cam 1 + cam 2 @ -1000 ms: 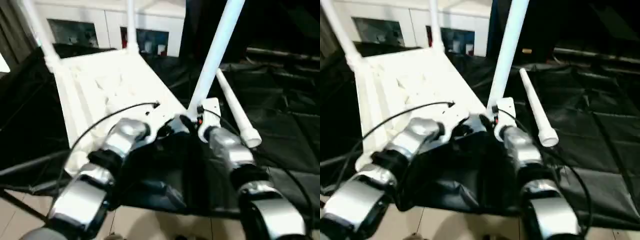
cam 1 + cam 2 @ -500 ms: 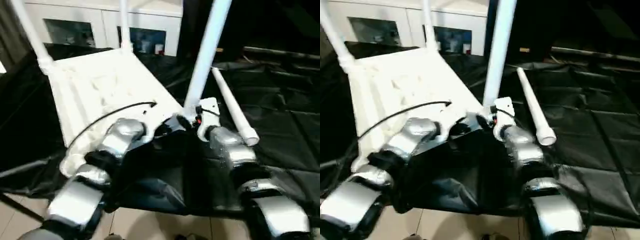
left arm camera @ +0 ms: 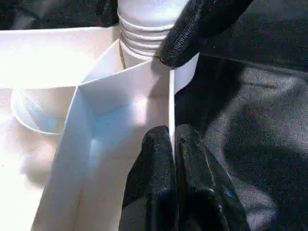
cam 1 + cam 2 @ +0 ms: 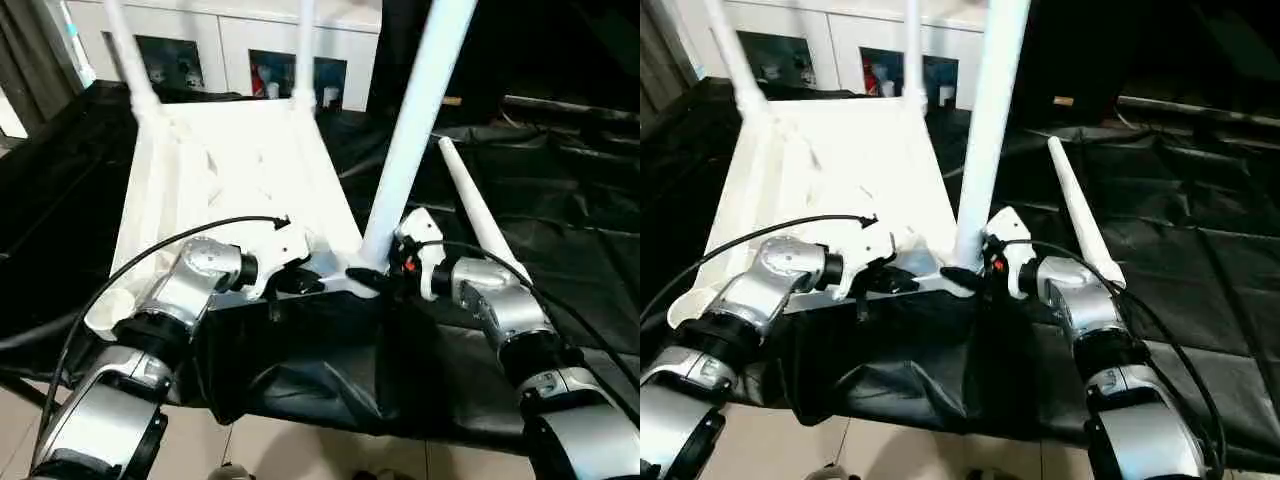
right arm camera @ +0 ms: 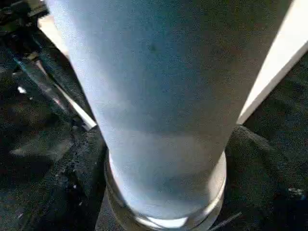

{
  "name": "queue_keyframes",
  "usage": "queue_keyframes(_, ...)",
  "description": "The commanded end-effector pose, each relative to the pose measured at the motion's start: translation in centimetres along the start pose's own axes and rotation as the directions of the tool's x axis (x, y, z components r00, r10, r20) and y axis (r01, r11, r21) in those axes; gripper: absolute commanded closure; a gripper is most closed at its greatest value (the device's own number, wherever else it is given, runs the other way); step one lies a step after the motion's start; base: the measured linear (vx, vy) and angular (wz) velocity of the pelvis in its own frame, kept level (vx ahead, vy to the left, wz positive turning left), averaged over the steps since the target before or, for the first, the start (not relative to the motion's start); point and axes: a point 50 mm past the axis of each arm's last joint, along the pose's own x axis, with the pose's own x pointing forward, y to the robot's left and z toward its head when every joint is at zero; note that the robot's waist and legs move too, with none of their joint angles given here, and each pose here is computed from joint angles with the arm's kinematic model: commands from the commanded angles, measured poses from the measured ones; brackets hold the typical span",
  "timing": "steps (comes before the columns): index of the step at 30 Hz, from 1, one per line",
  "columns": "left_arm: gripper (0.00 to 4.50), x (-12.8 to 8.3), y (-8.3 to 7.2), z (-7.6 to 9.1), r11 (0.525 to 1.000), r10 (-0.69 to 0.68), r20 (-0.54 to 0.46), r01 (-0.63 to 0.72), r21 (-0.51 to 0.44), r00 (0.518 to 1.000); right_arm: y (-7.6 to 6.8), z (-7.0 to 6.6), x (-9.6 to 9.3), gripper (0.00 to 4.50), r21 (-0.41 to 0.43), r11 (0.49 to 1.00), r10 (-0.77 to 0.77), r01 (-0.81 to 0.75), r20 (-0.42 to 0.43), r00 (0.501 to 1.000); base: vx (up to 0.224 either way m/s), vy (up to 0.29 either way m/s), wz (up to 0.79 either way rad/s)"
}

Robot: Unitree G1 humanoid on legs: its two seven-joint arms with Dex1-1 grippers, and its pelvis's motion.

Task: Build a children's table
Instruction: Rotate leg to tighten

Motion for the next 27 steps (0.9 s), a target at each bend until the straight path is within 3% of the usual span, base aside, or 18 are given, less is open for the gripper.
queue_keyframes(1,4.5,0.5,-0.6,0.3,0.998,-0.055,0.036,0.054,0.022,0.998,0.0,-0.1,-0.3,0.96,-0.012,1.0,0.014,-0.015,-0.02,1.0,0.0,0.0,0.0)
queue_keyframes(3,4.5,0.5,-0.6,0.4,0.998,-0.052,0.038,0.051,0.023,0.998,0.3,-0.2,-0.1,0.96,-0.009,1.0,0.024,-0.024,-0.021,0.999,0.0,0.0,0.0)
queue_keyframes(10,4.5,0.7,-0.5,0.5,1.0,-0.013,0.046,0.012,0.007,0.999,0.5,-0.1,0.1,1.6,0.022,1.0,0.019,-0.02,0.021,1.0,0.0,0.0,0.0)
queue_keyframes(11,4.5,1.0,-0.1,0.3,0.999,0.04,0.025,-0.039,-0.024,0.999,0.5,-0.2,0.3,1.6,0.062,0.998,-0.018,0.015,0.048,0.999,0.0,0.0,0.0)
queue_keyframes(14,4.5,1.5,0.4,0.1,0.99,0.124,0.0,-0.124,-0.072,0.992,0.1,-0.8,0.8,1.72,0.099,0.985,-0.144,0.141,0.019,0.989,0.0,0.0,0.0)
queue_keyframes(16,4.5,2.0,1.0,0.2,0.973,0.206,-0.032,-0.208,-0.099,0.978,-0.1,-1.5,1.2,1.73,0.134,0.962,-0.241,0.239,-0.003,0.971,0.0,0.0,0.0)
queue_keyframes(17,4.5,2.8,1.6,0.5,0.933,0.314,-0.062,-0.32,-0.166,0.947,-0.5,-2.1,1.8,1.73,0.208,0.893,-0.4,0.4,-0.04,0.915,0.0,0.0,0.0)
queue_keyframes(18,4.5,2.8,1.6,0.5,0.933,0.314,-0.062,-0.32,-0.166,0.947,-0.5,-2.1,1.8,1.73,0.208,0.893,-0.4,0.4,-0.04,0.915,0.0,0.0,0.0)
queue_keyframes(21,4.5,4.1,1.9,1.4,0.886,0.395,-0.081,-0.402,-0.232,0.915,-0.6,-2.9,2.7,1.74,0.295,0.773,-0.556,0.562,-0.112,0.824,0.0,0.0,0.0)
queue_keyframes(23,4.5,5.2,1.7,2.3,0.863,0.428,-0.074,-0.432,-0.264,0.901,0.1,-3.0,3.8,1.75,0.354,0.72,-0.589,0.597,-0.143,0.795,0.0,0.0,0.0)
queue_keyframes(25,4.5,6.1,1.3,3.0,0.866,0.42,-0.062,-0.42,-0.272,0.905,0.5,-2.7,4.6,1.75,0.338,0.711,-0.606,0.617,-0.15,0.781,0.0,0.0,0.0)
queue_keyframes(27,4.5,6.8,0.9,3.6,0.885,0.393,-0.043,-0.391,-0.252,0.919,0.9,-1.9,5.3,1.75,0.323,0.737,-0.594,0.594,-0.11,0.797,0.0,0.0,0.0)
